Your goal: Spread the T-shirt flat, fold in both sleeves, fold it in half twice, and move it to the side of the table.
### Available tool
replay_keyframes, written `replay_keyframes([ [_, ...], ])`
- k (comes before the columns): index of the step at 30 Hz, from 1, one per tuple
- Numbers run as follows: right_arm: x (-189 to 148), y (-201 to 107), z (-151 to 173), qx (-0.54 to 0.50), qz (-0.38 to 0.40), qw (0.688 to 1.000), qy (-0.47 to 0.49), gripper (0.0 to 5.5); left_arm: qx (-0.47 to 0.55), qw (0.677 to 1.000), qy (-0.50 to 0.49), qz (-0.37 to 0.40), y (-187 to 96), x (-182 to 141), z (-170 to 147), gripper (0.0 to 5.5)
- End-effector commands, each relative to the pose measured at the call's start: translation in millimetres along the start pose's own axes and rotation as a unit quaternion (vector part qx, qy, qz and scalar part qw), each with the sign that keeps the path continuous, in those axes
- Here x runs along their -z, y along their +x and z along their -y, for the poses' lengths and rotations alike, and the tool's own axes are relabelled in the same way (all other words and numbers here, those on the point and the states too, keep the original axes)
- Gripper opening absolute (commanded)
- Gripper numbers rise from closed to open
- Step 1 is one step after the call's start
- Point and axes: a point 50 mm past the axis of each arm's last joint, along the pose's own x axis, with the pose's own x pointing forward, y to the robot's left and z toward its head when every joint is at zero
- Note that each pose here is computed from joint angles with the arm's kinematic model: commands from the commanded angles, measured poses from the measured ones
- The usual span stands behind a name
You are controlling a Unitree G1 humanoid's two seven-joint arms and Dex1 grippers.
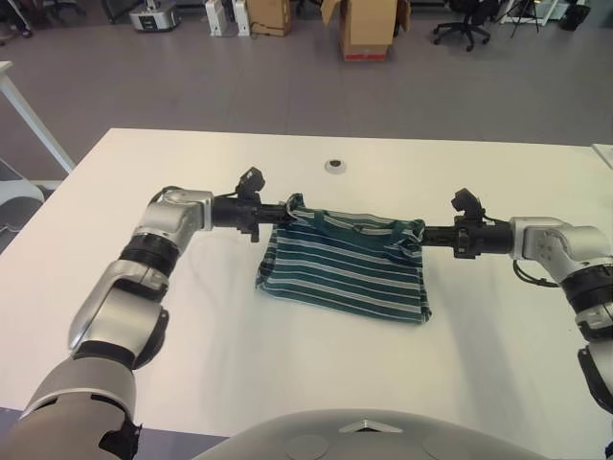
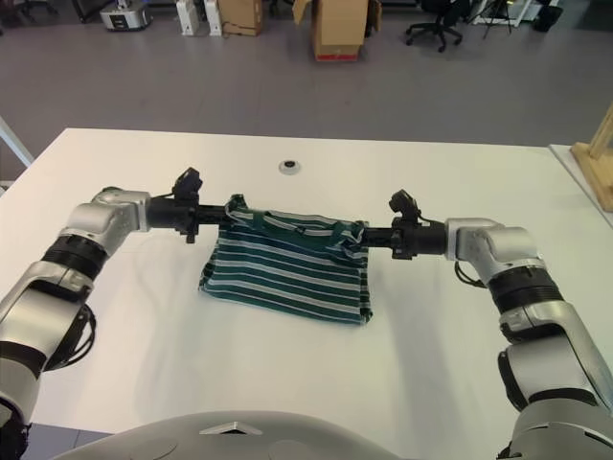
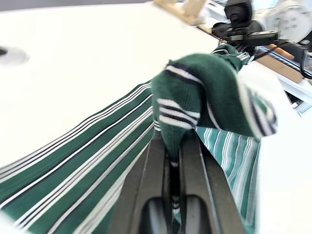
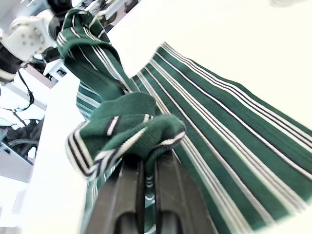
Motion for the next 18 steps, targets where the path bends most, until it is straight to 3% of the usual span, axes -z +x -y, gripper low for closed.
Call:
replay_keyframes([
  [1,-1.8,15.8,25.8,0.113,0.012,0.993,0.035,0.04,-0.174,0.984,-0.015,0.021,13.4,0.8,-22.1,0.0],
  [5,6.3,21.7,38.3,0.197,0.026,0.977,0.076,0.04,-0.255,0.965,-0.03,0.045,19.9,13.5,-27.6,0.0],
  [8,-3.5,19.0,38.5,0.193,0.1,0.968,0.123,0.73,-0.23,0.972,-0.034,0.045,24.5,17.5,-24.3,0.63],
  [12,-22.3,8.9,38.5,0.186,0.205,0.946,0.171,1.33,-0.256,0.959,-0.04,0.113,16.5,-4.7,-28.9,1.19],
  [16,-34.2,3.5,37.7,0.207,0.217,0.95,0.087,1.33,-0.254,0.95,0.098,0.151,3.7,-39.6,-26.7,1.19],
  [18,-32.2,12.5,24.1,0.149,0.177,0.973,0.012,1.33,-0.118,0.963,0.208,0.127,19.0,-45.6,-4.3,1.19],
])
